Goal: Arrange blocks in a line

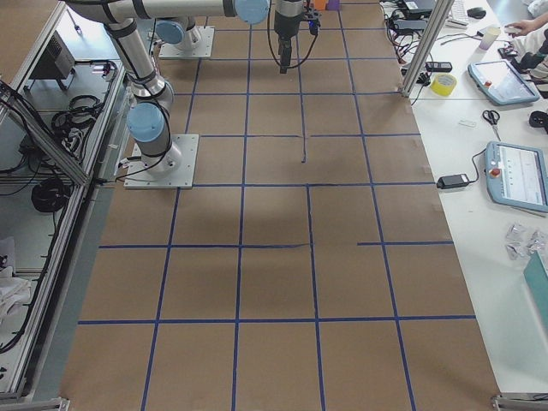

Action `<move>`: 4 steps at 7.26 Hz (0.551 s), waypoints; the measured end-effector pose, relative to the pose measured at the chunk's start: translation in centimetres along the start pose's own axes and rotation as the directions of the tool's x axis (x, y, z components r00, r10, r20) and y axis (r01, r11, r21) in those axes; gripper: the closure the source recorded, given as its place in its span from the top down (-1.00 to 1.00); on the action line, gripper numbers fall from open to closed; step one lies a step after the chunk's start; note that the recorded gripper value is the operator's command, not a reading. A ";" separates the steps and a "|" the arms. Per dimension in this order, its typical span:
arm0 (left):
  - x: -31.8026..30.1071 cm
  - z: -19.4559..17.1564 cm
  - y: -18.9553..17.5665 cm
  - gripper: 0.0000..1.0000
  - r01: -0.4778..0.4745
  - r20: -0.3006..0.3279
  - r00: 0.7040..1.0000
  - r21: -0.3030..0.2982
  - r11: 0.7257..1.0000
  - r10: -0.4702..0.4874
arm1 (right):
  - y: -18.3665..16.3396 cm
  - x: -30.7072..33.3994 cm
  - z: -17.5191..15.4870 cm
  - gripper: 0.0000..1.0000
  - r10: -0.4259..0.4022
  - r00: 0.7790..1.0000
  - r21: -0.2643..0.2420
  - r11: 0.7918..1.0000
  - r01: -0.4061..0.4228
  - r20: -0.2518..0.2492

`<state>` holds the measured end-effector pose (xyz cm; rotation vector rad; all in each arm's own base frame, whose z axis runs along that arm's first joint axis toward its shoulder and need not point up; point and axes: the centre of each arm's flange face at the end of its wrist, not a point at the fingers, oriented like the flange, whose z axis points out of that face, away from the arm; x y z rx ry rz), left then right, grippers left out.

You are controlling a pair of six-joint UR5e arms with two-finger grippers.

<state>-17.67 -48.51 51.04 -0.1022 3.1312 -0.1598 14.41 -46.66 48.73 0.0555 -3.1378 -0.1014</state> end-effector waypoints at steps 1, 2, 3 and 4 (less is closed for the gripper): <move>0.0 0.3 -0.2 1.00 -0.034 0.002 0.999 -0.004 0.999 0.034 | 0.0 0.0 0.0 1.00 0.001 1.000 0.001 1.000 -0.001 0.000; 0.0 0.4 -0.3 1.00 -0.058 0.003 0.998 -0.005 0.998 0.058 | 0.0 0.0 0.0 1.00 0.001 1.000 0.001 1.000 -0.001 0.000; 0.0 0.3 -0.2 1.00 -0.067 0.002 0.998 -0.005 0.998 0.067 | 0.0 -0.1 0.0 1.00 0.001 1.000 0.001 1.000 -0.001 0.000; 0.0 0.3 -0.2 1.00 -0.070 0.002 0.998 -0.003 0.998 0.070 | 0.0 -0.1 0.0 1.00 0.001 1.000 0.001 1.000 -0.001 0.000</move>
